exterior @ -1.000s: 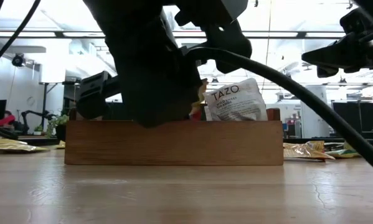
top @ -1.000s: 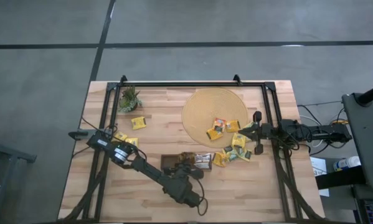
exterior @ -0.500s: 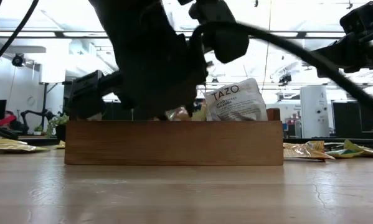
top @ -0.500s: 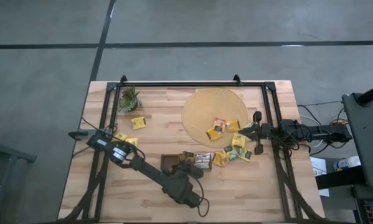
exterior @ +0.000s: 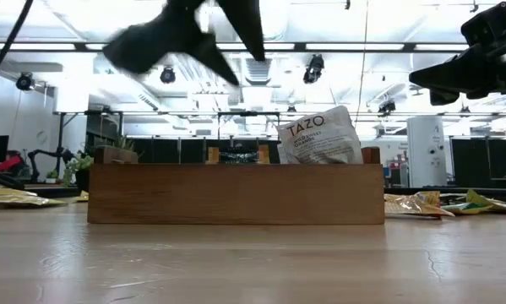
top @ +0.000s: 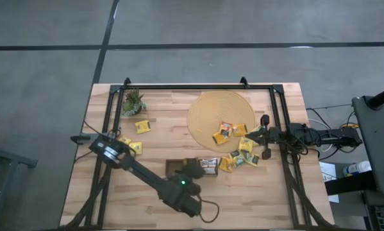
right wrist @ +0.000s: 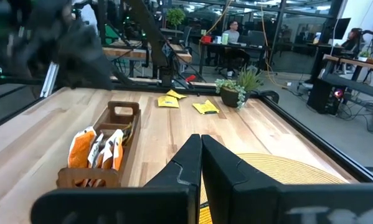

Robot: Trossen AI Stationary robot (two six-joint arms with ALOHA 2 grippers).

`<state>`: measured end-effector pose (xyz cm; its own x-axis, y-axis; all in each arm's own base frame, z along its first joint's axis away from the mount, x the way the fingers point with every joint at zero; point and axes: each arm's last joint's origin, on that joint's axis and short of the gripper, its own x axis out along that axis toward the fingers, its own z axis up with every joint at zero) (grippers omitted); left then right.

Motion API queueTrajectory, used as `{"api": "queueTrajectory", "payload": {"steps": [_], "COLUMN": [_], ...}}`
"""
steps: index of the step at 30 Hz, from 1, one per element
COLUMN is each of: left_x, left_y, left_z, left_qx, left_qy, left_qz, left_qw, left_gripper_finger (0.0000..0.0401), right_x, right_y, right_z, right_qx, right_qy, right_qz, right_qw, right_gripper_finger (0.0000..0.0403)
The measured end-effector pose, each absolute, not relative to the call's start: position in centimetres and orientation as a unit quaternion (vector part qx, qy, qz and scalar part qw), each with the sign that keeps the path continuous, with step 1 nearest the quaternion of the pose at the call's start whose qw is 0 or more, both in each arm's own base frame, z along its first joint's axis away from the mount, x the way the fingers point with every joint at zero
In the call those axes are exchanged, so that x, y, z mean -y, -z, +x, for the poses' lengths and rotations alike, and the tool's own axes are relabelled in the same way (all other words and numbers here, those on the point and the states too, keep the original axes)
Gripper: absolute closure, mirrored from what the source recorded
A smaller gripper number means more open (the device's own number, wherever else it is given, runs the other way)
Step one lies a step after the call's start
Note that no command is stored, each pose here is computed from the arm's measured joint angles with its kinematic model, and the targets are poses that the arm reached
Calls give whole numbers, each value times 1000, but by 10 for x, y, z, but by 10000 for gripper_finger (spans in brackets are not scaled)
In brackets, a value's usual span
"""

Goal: Pick & Place Tea
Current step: Put the orange tea bag into the middle section of the wooden organizer

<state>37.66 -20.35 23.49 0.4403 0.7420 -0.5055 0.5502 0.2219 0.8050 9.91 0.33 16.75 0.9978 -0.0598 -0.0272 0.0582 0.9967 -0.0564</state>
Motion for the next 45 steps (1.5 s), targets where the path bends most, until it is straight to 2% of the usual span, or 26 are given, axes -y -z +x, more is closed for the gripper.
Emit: {"api": "queueTrajectory", "payload": {"steps": [4, 7, 13, 18, 25, 29, 36, 45], "left_x": [195, 185, 164, 154, 148, 145, 129, 102], "left_y": [-273, -302, -339, -344, -329, -319, -309, -291], "left_z": [363, 350, 315, 297, 286, 279, 253, 209], "left_qx": [-504, -481, -404, -363, -302, -311, -301, -182], "left_qy": [-136, -175, -269, -246, -212, -179, -185, -131], "left_qz": [474, 352, 159, 93, 35, 23, 6, -22], "left_qw": [709, 784, 860, 894, 929, 933, 936, 974], "left_gripper_finger": [229, 229, 229, 229, 229, 230, 230, 230], "right_x": [-3, -3, -3, -3, -3, -3, -3, -3], "right_y": [-168, -167, -168, -168, -168, -167, -167, -167], "right_z": [99, 99, 99, 99, 99, 99, 99, 99], "right_qx": [-14, -15, -14, -15, -14, -15, -15, -15], "right_qy": [29, 29, 30, 30, 30, 29, 30, 29], "right_qz": [-28, -28, -28, -28, -28, -28, -28, -28], "right_qw": [999, 999, 999, 999, 999, 999, 999, 999], "right_gripper_finger": [394, 394, 394, 394, 394, 394, 394, 394]}}
